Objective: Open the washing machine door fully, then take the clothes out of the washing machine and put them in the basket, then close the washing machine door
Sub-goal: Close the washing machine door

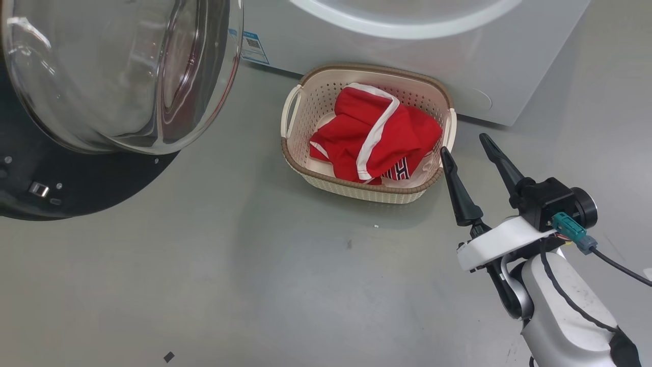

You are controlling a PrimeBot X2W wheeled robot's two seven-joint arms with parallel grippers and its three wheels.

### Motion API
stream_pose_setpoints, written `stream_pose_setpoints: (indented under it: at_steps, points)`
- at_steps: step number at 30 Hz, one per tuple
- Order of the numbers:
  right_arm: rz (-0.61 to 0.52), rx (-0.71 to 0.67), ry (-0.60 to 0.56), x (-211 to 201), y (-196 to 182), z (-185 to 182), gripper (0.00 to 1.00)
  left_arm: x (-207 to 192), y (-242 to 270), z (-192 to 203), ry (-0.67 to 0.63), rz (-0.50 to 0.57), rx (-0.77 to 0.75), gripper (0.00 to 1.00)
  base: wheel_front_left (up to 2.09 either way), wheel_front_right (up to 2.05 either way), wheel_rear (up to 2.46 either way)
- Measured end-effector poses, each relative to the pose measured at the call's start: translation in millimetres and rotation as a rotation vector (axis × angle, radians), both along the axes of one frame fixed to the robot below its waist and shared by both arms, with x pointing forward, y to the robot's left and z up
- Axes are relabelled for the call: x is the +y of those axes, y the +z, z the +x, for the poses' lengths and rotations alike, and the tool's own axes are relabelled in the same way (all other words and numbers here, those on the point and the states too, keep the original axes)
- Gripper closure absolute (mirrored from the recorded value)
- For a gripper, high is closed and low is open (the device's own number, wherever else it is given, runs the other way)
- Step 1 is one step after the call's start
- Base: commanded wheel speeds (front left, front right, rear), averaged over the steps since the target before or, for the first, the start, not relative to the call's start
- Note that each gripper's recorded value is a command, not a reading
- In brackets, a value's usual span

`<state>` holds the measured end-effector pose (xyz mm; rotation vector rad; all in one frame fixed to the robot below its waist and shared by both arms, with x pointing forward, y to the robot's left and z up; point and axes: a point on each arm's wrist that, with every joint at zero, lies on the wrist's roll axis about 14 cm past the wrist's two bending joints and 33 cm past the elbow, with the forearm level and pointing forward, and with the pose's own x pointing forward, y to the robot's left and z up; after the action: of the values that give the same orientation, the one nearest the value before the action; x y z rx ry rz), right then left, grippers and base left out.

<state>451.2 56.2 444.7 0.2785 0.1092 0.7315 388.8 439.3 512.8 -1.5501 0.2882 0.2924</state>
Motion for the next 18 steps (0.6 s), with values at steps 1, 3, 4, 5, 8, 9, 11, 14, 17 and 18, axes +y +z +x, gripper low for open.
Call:
stream_pose_setpoints:
  at_steps: [1, 3, 4, 5, 8, 9, 11, 14, 17, 18]
  points:
    - [0.0, -0.002, 0.0, 0.1, 1.0, -0.3, 0.0, -2.3, -0.1, -0.1, -0.011, -0.001, -0.003, 1.0, 0.0, 0.0, 0.0]
    - [-0.002, -0.006, -0.001, -0.3, 2.8, -0.8, 0.0, -9.3, -0.6, 0.6, -0.036, -0.015, -0.012, 1.0, 0.0, 0.0, 0.0]
    - [-0.002, -0.008, -0.002, -0.4, 4.0, -1.0, 0.0, -13.4, -0.4, 1.5, -0.05, -0.023, -0.023, 1.0, 0.0, 0.0, 0.0]
    - [-0.001, -0.011, -0.002, -0.4, 5.2, -1.3, 0.0, -17.9, 0.0, 2.6, -0.063, -0.036, -0.037, 1.0, 0.0, 0.0, 0.0]
    - [-0.001, -0.014, -0.002, -1.1, 7.7, -2.7, 0.0, -32.6, 2.0, 6.5, -0.118, -0.053, -0.064, 1.0, 0.0, 0.0, 0.0]
    - [0.0, -0.013, -0.003, -1.3, 8.5, -3.3, 0.0, -37.7, 2.7, 7.4, -0.14, -0.056, -0.068, 1.0, 0.0, 0.0, 0.0]
    - [0.002, -0.011, -0.006, -1.8, 9.5, -5.6, 0.0, -48.3, 2.9, 8.9, -0.182, -0.064, -0.076, 1.0, 0.0, 0.0, 0.0]
    - [-0.002, -0.007, -0.005, -2.8, 9.6, -9.8, 0.0, -61.8, 2.6, 9.4, -0.231, -0.076, -0.086, 1.0, 0.0, 0.0, 0.0]
    - [0.004, -0.015, -0.007, -1.9, 14.6, -11.2, 0.0, -70.1, 5.1, 8.2, -0.269, -0.086, -0.106, 1.0, 0.0, 0.0, 0.0]
    - [0.007, -0.017, -0.009, -1.8, 16.3, -11.7, 0.0, -72.7, 5.6, 7.7, -0.28, -0.089, -0.111, 1.0, 0.0, 0.0, 0.0]
